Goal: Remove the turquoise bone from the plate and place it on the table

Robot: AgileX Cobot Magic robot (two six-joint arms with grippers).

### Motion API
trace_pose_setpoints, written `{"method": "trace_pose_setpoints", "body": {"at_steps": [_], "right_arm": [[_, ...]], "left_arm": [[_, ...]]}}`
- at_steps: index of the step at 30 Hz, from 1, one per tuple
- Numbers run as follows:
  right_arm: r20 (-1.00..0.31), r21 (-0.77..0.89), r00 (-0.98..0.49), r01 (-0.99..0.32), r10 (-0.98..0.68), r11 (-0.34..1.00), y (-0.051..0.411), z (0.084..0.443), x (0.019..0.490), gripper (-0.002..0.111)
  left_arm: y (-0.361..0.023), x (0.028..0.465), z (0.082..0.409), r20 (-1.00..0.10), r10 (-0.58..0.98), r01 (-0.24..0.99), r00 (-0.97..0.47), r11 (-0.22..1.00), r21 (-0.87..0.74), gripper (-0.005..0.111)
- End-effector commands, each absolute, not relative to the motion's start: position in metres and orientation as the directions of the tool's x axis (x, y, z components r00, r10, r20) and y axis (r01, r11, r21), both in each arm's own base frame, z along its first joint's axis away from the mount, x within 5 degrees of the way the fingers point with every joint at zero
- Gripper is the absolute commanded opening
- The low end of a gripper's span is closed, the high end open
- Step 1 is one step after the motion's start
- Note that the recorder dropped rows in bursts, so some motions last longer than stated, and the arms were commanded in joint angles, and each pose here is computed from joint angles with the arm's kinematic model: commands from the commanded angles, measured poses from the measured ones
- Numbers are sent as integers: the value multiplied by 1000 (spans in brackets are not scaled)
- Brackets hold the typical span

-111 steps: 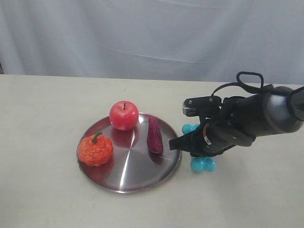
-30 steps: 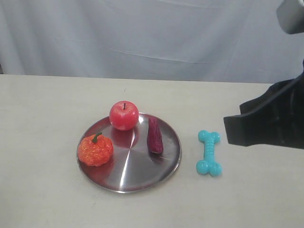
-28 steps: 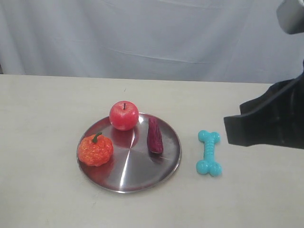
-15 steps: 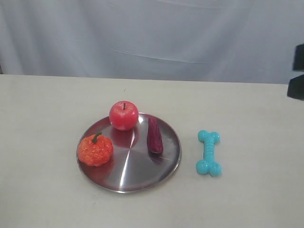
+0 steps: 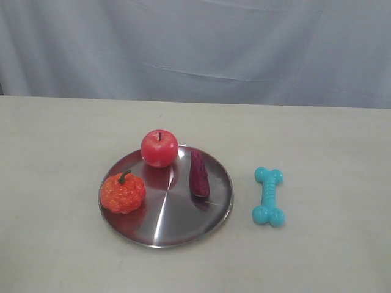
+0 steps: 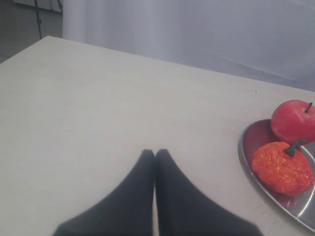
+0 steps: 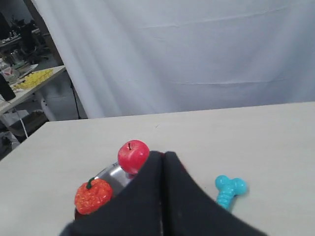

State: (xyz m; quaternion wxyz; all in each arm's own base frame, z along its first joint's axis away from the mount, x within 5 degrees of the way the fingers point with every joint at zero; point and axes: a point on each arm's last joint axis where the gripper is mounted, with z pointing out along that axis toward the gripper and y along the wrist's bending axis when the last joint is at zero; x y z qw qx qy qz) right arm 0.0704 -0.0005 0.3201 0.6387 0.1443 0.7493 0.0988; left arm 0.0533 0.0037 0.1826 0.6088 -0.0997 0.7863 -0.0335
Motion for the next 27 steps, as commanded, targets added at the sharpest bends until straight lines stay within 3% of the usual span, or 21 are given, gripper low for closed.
{"method": "trace_pose_setpoints", "body": {"at_steps": [1,8,18,27], "right_arm": [[-959,262,-87,88,269,961,-2,298,64,0],[-966,256,3,132,258,958,-9,258,72,0],[-998,16,-51,216,28,976,-13,203,61,0],[-999,-10,-49,229,2,973,-13,202,57,0]], "left_arm": [[4,53,182,-953,-195,-121,-234,978,-170,0],[4,53,182,-953,-195,-121,-234,978,-170,0],[4,53,182,-953,-195,-121,-234,978,-170,0],[4,53,182,-953,-195,-121,-234,978,-170,0]]}}
